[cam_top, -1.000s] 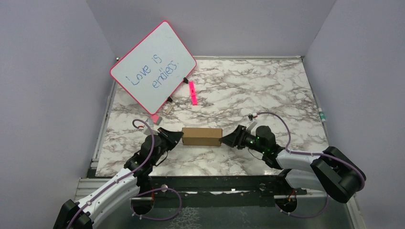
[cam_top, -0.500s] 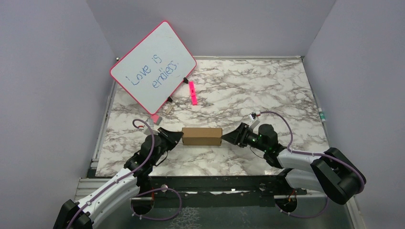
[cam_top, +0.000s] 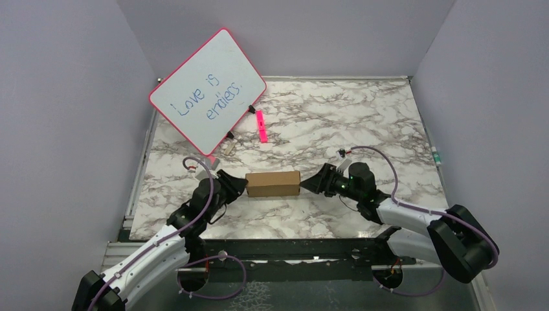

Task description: Fold the paper box

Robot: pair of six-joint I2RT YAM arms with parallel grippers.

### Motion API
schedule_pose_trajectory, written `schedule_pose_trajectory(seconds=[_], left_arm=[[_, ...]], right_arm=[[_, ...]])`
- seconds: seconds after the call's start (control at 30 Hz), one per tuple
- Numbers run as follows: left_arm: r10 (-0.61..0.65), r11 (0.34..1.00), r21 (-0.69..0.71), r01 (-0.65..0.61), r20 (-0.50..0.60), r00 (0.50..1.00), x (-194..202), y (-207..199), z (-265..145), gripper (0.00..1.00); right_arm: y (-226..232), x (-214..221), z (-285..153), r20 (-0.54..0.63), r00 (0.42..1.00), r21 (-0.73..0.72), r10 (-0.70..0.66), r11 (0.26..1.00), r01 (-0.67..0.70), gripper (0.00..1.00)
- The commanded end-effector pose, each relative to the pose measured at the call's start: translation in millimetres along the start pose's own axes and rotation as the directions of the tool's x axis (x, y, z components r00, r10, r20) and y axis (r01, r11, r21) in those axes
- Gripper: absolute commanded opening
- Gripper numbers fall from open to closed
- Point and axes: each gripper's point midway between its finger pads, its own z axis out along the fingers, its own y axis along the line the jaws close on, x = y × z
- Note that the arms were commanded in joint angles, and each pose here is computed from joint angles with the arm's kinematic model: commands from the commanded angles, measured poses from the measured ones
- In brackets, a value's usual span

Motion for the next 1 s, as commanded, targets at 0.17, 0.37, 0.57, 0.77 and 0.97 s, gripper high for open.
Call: schedule_pose_trajectory(seconds=[0.17, 0.37, 0.57, 0.77, 0.97], left_arm=[[0.353, 0.927, -0.128, -0.353, -0.023, 0.935, -32.2, -0.3, -16.0, 0.72], [0.502, 0.864, -0.009, -0.503, -0.053, 0.863, -44.5, -46.4, -18.4, 0.99], [0.7, 0.714, 0.05, -0.699, -0.097, 0.708, -59.1, -71.7, -23.1, 0.99], [0.823, 0.567, 0.101, -0.818, -0.112, 0.557, -67.6, -86.4, -18.3, 0.99], [0.889, 0.455, 0.259, -0.852, -0.179, 0.42, -45.0, -95.3, -2.3, 0.99]], right_arm=[[13.7, -37.7, -15.3, 0.041, 0.971, 0.095, -0.233, 0.969, 0.229, 0.8], [28.7, -64.3, -37.5, 0.084, 0.933, 0.164, -0.349, 0.929, 0.333, 0.85], [49.9, -91.1, -68.9, 0.153, 0.881, 0.22, -0.448, 0.884, 0.412, 0.86], [62.4, -114.7, -100.7, 0.205, 0.815, 0.305, -0.542, 0.827, 0.473, 0.88], [76.9, -138.2, -138.9, 0.298, 0.761, 0.387, -0.577, 0.802, 0.456, 0.96]])
